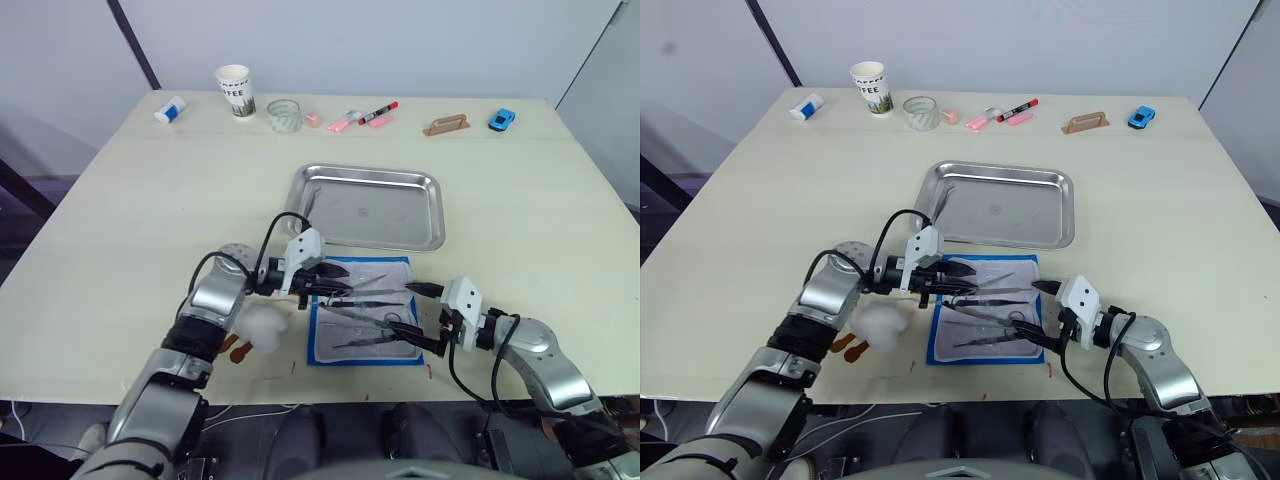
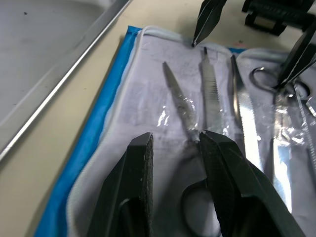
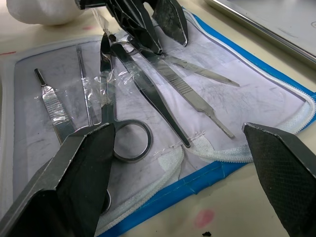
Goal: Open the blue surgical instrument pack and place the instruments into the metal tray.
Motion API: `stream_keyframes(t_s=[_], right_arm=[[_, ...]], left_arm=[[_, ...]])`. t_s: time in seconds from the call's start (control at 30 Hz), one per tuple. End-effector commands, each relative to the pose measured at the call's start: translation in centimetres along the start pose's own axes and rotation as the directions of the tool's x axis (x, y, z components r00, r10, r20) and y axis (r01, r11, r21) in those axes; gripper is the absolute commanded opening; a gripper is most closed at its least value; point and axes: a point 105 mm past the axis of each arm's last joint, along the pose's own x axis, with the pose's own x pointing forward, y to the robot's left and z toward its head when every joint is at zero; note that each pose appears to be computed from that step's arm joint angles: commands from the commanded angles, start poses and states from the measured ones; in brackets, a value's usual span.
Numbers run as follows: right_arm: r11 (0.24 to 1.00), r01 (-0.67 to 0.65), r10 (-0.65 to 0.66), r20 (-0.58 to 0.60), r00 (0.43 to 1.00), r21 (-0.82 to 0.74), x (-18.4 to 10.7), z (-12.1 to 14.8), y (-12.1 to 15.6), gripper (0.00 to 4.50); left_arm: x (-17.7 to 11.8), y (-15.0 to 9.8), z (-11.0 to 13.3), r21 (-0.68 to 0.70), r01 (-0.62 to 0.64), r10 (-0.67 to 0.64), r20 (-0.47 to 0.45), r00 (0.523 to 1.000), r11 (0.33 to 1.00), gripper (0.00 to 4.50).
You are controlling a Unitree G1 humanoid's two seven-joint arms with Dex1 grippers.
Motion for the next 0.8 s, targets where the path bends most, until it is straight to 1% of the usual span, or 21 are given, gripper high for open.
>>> stream_keyframes(t_s=[0.03, 0.17, 0.27, 0.43, 0.53, 0.8], right_arm=[[0.998, -0.001, 0.011, -0.168, 0.986, 0.062, -0.18, -4.26, 0.99, 4.50], [0.998, -0.001, 0.011, -0.169, 0.986, 0.062, -0.19, -4.29, 1.01, 4.50], [0.998, 0.001, 0.009, -0.169, 0.985, 0.061, -0.20, -4.31, 0.96, 4.50], [0.998, 0.002, 0.008, -0.171, 0.985, 0.060, -0.21, -4.34, 0.92, 4.50], [0.998, 0.004, 0.006, -0.172, 0.985, 0.060, -0.25, -4.38, 0.89, 4.50], [0.998, 0.009, 0.002, -0.173, 0.985, 0.060, -0.30, -4.39, 0.83, 4.50]], left_arm=[[-0.01, -0.33, -1.45, -0.007, 0.015, -0.015, -0.075, 0.997, 1.000, 1.57], [0.14, -0.80, -1.52, 0.003, 0.039, -0.039, -0.089, 0.995, 0.999, 1.57], [0.27, -0.84, -1.26, 0.000, 0.043, -0.043, -0.080, 0.996, 0.999, 1.57], [0.46, -0.50, -0.66, -0.055, 0.023, -0.025, -0.033, 0.999, 0.998, 1.57], [0.34, -0.69, -0.79, -0.036, 0.039, -0.041, -0.054, 0.998, 0.999, 1.57], [0.51, -1.26, -0.96, -0.016, 0.070, -0.071, -0.073, 0.995, 0.997, 1.57]])
